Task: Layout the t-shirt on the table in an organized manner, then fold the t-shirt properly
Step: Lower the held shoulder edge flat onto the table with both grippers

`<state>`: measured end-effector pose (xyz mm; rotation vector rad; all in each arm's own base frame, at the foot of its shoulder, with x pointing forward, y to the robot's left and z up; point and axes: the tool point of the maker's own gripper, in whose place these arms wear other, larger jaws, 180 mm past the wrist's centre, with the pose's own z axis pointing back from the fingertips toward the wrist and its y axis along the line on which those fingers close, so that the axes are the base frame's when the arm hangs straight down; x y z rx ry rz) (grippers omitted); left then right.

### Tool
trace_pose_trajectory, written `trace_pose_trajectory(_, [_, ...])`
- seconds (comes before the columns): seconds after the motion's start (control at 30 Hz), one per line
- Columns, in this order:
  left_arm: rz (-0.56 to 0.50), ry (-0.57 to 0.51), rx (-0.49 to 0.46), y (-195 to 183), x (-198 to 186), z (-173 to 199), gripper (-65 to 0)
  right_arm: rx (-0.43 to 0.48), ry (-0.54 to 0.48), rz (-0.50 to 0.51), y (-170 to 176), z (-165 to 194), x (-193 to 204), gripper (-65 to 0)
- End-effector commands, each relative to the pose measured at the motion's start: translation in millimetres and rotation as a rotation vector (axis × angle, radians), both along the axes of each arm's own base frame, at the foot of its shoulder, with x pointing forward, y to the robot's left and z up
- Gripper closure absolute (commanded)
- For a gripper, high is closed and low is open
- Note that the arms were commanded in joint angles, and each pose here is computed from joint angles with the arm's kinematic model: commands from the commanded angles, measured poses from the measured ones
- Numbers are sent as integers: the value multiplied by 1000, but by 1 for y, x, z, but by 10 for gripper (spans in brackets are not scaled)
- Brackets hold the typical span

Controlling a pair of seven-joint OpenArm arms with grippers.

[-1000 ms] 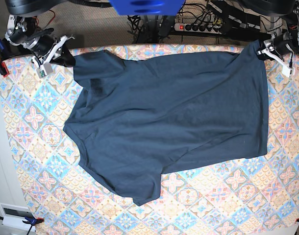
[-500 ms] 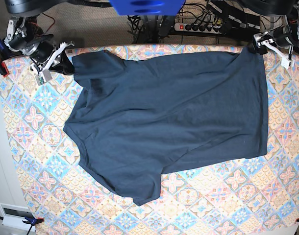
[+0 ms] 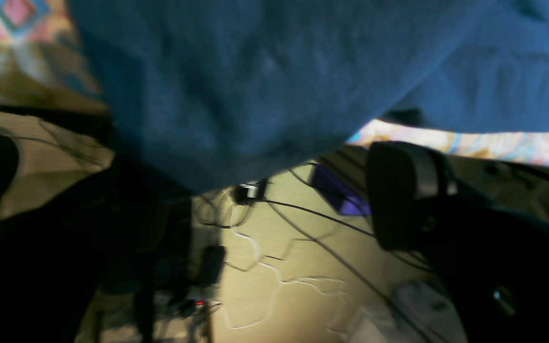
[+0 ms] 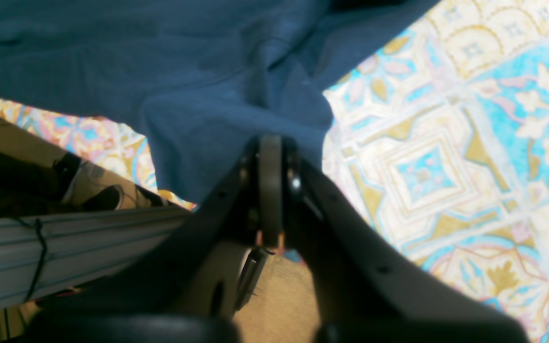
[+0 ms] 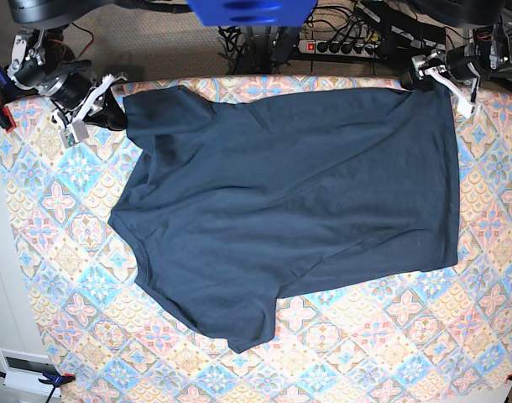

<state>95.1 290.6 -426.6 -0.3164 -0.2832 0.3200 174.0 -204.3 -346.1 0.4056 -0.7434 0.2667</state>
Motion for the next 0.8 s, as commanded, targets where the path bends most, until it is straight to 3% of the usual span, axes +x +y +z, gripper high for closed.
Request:
trace_pose_trajectory(0.0, [-9,-10,11,3,2,5,-612,6,-36,8,0,10,4,-11])
trace_pose_trajectory(0.17, [-11,-13,23,4,3,5,-612,4,-37,5,-1,10,4,-11])
trace_pose_trajectory(0.27, [23,-74,48,14,14,11,-596,5,-36,6,-1,10,4,-11])
trace_pose_trajectory(0.37, [49,-117,69,23,21,16,-475,7,-35,9,0,10,4,-11])
trace_pose_trajectory(0.53, [100,-161,102,41,28,26,-55,5,-36,6,-1,10,4,-11])
trace_pose_trajectory(0.57, [110,-183,109,44,33,29,0,5,-36,6,-1,10,4,-11])
trace_pose_trajectory(0.77, [145,-232,135,58,43,40,0,10,-32,11,1,9,4,-20])
